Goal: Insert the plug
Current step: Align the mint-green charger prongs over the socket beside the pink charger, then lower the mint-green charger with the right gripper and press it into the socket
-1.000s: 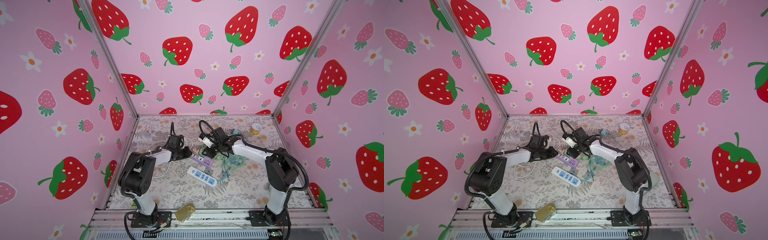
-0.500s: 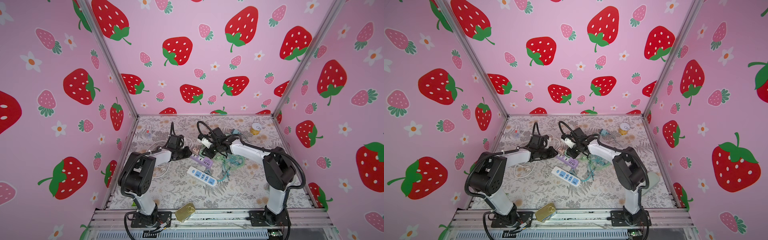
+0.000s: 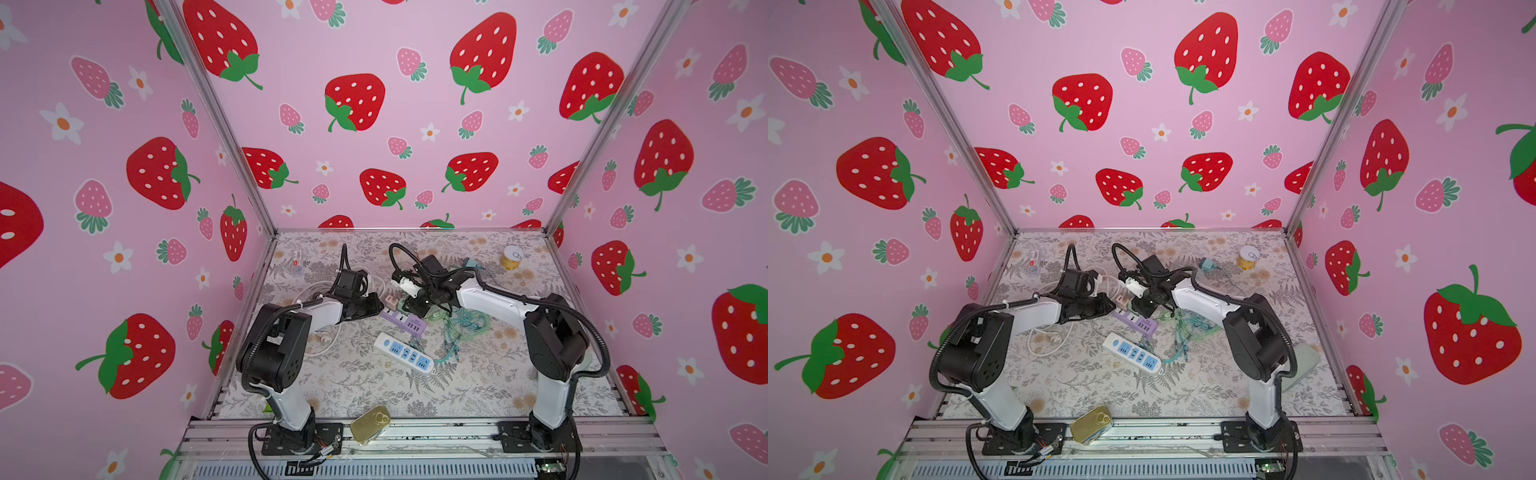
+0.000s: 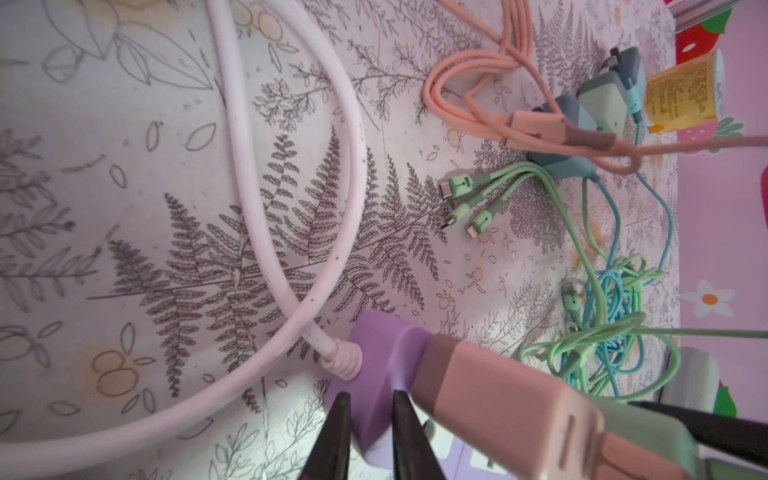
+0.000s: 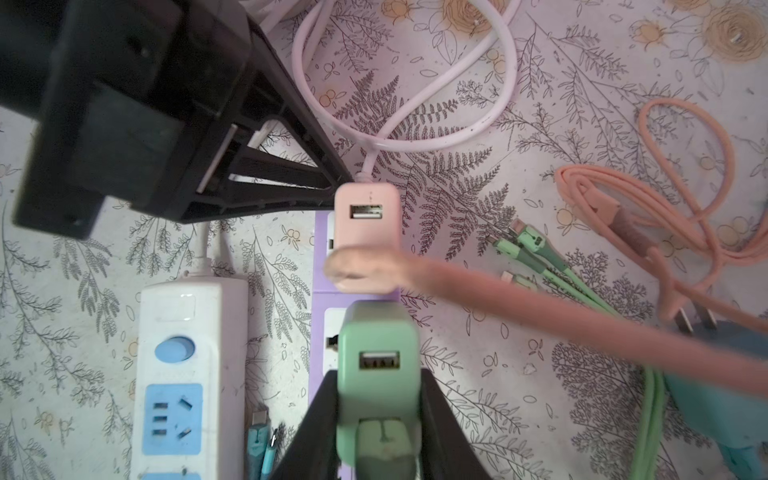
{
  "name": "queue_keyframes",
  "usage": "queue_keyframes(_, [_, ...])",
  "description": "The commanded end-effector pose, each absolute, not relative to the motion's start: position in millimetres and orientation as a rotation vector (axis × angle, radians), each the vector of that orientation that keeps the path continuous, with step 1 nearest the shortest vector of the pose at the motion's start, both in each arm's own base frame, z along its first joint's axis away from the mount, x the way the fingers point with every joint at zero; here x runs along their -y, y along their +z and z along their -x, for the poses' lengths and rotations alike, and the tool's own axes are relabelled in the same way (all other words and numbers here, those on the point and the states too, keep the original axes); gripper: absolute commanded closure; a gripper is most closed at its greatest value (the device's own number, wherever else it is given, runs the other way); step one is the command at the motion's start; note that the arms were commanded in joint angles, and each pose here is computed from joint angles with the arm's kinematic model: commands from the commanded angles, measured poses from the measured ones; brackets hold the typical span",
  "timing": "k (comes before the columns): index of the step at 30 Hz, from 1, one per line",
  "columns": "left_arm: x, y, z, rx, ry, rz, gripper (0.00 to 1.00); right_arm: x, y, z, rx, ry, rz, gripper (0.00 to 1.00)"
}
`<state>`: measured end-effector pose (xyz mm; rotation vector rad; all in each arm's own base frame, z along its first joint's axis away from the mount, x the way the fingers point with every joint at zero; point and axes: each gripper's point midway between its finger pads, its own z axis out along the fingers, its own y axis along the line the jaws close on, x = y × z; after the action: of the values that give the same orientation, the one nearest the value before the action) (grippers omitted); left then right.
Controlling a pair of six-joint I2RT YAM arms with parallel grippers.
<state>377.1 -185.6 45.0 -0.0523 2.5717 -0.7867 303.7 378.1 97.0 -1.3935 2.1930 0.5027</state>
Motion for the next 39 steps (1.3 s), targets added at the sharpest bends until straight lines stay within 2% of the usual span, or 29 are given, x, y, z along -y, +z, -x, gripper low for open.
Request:
queue_keyframes(1, [183, 36, -375, -2.601, -0.784, 0.076, 0.79, -367, 88, -296, -2.244, 0.452, 1.443, 0.96])
queue_keyframes(18, [182, 36, -376, -2.599, -0.787, 0.082, 0.8, -359, 94, -295, -2.263, 0.408, 1.43, 0.96])
queue_keyframes(39, [192, 35, -372, -2.601, -0.872, 0.042, 0.8, -361, 71, -290, -2.278, 0.356, 1.452, 0.95])
